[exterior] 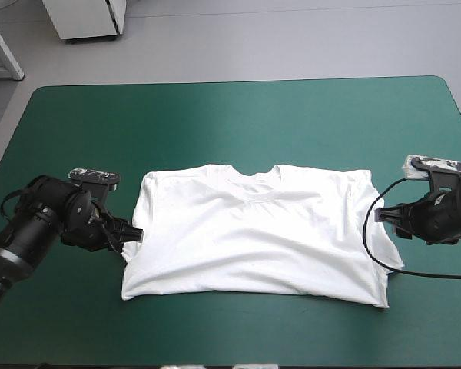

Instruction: Fold the cloth

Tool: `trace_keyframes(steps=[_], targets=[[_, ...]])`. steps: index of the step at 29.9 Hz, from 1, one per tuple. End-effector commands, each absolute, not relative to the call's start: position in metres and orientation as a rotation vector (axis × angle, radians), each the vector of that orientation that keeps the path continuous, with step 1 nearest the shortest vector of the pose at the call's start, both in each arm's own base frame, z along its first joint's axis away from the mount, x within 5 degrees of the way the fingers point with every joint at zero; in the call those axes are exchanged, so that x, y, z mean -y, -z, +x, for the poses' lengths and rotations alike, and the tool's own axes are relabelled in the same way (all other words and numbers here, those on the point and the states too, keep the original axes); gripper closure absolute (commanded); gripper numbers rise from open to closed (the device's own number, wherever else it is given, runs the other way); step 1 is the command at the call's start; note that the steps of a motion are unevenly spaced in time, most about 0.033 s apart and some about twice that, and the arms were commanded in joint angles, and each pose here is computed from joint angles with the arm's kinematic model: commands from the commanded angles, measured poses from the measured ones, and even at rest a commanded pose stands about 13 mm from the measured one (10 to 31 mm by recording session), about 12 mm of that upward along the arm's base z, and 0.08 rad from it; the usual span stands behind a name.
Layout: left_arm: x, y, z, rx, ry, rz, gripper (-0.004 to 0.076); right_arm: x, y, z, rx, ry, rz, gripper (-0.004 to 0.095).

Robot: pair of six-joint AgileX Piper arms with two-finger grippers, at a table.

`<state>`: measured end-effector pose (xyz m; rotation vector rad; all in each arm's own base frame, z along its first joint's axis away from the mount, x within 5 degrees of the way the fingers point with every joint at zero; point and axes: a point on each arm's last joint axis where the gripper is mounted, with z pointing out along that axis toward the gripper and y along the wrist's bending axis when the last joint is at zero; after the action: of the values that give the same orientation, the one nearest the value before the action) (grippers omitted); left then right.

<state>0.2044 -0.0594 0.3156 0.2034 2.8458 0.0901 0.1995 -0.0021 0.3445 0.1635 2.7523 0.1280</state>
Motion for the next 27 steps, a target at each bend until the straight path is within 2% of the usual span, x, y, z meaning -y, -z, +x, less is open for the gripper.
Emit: trace_keyframes(steps=[1,14,21,27], targets=[[0.056,-0.322,0.208,-2.839,-0.160,0.188,0.0294,0.012,-0.350,0.203,-2.751,-0.038,0.209,0.0433],[0.056,-0.322,0.209,-2.829,-0.155,0.185,0.0294,0.018,-0.299,0.255,-2.865,-0.103,0.242,0.0435],[0.056,-0.322,0.209,-2.837,-0.156,0.184,0.0294,0.016,-0.252,0.243,-2.938,-0.124,0.272,0.0471],[0.056,-0.322,0.209,-2.837,-0.156,0.184,0.0294,0.014,-0.242,0.246,-2.866,-0.171,0.307,0.0543]])
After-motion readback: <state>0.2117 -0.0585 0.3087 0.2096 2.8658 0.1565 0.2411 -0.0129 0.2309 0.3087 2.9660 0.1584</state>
